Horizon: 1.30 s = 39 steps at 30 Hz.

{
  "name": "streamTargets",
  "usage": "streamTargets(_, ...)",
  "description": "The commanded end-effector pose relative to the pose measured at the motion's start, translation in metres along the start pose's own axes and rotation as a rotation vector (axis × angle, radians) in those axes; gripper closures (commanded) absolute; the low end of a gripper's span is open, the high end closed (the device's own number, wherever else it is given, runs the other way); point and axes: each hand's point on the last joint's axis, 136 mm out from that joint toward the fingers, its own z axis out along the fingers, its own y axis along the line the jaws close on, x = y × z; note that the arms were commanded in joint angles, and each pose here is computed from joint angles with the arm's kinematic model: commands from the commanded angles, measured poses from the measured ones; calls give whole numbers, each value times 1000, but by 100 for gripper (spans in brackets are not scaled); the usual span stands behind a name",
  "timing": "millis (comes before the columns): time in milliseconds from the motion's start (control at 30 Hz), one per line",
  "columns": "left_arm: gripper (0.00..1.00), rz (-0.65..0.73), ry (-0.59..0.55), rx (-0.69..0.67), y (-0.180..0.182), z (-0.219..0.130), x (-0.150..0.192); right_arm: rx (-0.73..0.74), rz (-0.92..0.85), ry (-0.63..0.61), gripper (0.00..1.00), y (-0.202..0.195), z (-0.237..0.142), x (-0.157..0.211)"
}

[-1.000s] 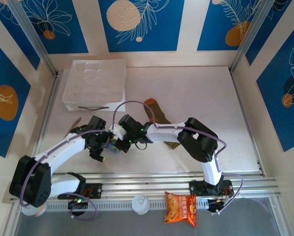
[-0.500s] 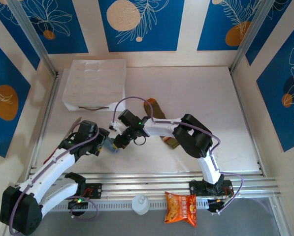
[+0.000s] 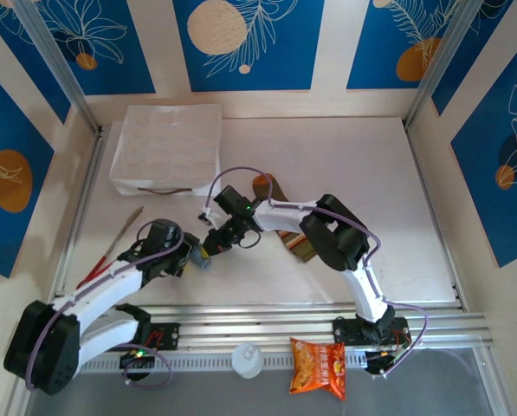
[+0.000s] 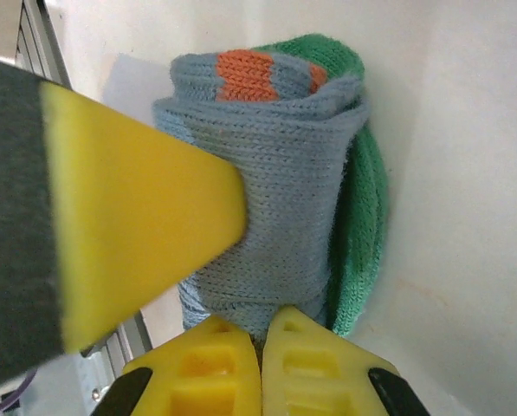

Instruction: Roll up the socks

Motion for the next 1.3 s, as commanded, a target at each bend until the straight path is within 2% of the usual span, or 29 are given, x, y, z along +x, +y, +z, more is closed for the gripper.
streamTargets(0, 36, 7, 12, -7, 2, 12, 7, 144, 267, 206, 100, -56, 20, 71)
streamTargets(233, 49, -28, 16, -115, 41, 33, 17, 96, 300, 168, 100, -52, 16, 62)
streamTargets(333, 73, -35, 38, -146, 47, 43, 21, 88, 290, 164, 100, -49, 14, 60)
streamTargets(433, 90, -44, 55, -156, 49, 49, 24, 91, 259, 150, 99, -46, 10, 57)
streamTargets(533, 100, -55, 64, -157, 47, 47, 24, 103, 204, 115, 83, -40, -1, 50)
streamTargets(600, 100, -62, 69, -133, 38, 41, 24, 137, 149, 52, 74, -33, -19, 39)
streamTargets(733, 100, -60, 82, -54, 1, 15, 20, 221, 0, -162, 63, -9, -81, 5)
streamTargets(900, 100, 0, 68, 54, -58, -25, 2, 304, -138, -407, 61, 11, -161, -22)
streamTargets(1067, 100, 127, -9, 165, -138, -57, -42, 379, -280, -594, 61, 30, -226, -31)
streamTargets(1267, 100, 229, -73, 227, -217, -49, -92, 440, -399, -804, 61, 61, -288, -33)
